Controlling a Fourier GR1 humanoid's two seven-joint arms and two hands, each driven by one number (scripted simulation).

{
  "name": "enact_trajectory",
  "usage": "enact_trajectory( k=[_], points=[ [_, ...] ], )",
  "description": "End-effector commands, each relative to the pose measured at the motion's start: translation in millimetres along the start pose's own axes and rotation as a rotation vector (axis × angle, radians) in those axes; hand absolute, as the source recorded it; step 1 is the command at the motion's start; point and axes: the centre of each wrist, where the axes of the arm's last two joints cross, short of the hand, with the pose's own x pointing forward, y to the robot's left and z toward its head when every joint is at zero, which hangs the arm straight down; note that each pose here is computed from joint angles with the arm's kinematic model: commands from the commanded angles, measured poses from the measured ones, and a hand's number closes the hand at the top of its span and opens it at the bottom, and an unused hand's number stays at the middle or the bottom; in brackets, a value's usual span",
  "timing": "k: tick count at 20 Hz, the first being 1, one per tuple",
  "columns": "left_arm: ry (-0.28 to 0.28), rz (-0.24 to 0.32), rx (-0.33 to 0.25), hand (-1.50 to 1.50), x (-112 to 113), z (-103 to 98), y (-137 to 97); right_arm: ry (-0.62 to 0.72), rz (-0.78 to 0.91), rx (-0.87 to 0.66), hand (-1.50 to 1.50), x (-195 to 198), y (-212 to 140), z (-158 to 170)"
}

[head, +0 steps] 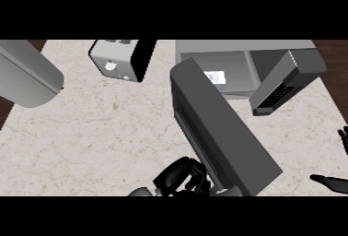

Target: Pick up the milk, place it into the microwave and close the microwave

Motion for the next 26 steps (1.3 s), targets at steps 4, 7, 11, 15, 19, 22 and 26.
enact_trajectory(
  k=[4,7,11,15,19,22,26],
  points=[
    [-0.091,0.007,0.021,1.50,15.3,-13.1,-22.0,-0.144,-0.175,0.134,-1.50,7.9,2.4,-11.3],
    [-0.099,0.015,0.036,1.50,15.4,-16.0,-24.8,-0.181,-0.180,0.169,-1.50,19.9,12.2,-36.1],
    [-0.128,0.010,0.115,-1.50,30.1,-32.3,-8.7,-0.200,-0.190,0.211,-1.50,20.5,34.2,-46.8],
    [-0.123,0.005,0.156,1.50,49.8,-47.1,1.8,-0.196,-0.185,0.233,-1.50,30.4,36.1,-58.4],
    [-0.158,-0.004,0.202,1.50,65.2,-58.3,10.3,-0.221,-0.193,0.265,-1.50,42.8,41.5,-75.3],
    [-0.193,-0.033,0.250,1.50,79.9,-70.5,23.8,-0.240,-0.207,0.298,-1.50,52.6,50.4,-89.9],
    [-0.258,-0.065,0.304,1.50,100.7,-84.8,39.3,-0.248,-0.206,0.340,-1.50,62.6,55.2,-101.1]
  ],
)
